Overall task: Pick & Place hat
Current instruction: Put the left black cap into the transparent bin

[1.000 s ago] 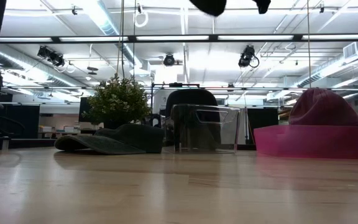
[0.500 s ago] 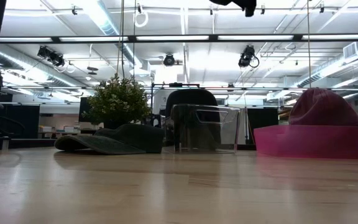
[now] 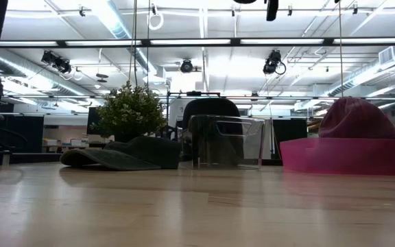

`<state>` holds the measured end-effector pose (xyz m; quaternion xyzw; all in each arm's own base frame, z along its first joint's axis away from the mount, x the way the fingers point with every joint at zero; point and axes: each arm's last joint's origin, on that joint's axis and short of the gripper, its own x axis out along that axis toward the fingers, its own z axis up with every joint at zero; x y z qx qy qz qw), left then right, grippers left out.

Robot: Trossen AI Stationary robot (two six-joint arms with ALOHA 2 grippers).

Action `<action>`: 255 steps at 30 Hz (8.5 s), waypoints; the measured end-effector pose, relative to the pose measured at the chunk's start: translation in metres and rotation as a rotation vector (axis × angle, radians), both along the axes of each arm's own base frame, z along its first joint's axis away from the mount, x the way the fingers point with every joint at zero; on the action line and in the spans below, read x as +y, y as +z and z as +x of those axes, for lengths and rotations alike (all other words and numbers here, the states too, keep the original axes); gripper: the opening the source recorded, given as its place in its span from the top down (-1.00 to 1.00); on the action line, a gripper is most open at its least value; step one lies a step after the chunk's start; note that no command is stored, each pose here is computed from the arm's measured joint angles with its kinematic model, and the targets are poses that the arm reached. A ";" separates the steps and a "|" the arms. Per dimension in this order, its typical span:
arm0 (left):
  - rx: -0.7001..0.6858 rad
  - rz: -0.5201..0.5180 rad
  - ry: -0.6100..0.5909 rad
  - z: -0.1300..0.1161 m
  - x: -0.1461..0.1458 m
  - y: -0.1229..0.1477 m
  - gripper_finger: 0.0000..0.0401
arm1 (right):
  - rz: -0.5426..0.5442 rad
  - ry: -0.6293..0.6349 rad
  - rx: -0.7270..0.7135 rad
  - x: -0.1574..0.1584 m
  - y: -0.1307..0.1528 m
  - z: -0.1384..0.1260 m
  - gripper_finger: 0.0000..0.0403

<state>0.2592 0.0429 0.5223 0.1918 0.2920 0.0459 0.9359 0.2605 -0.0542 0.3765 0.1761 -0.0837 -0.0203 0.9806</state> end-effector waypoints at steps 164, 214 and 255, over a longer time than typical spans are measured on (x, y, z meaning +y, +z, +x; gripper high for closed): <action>0.253 0.067 -0.258 0.096 0.071 -0.083 0.94 | 0.075 -0.312 0.040 0.024 0.035 -0.160 -0.09; 0.903 -0.072 0.216 0.137 0.130 -0.219 0.94 | 0.081 -0.312 0.104 0.020 0.029 -0.144 0.11; 0.895 -0.091 0.508 0.163 0.125 -0.259 0.95 | 0.085 -0.314 0.152 0.017 0.024 -0.133 0.11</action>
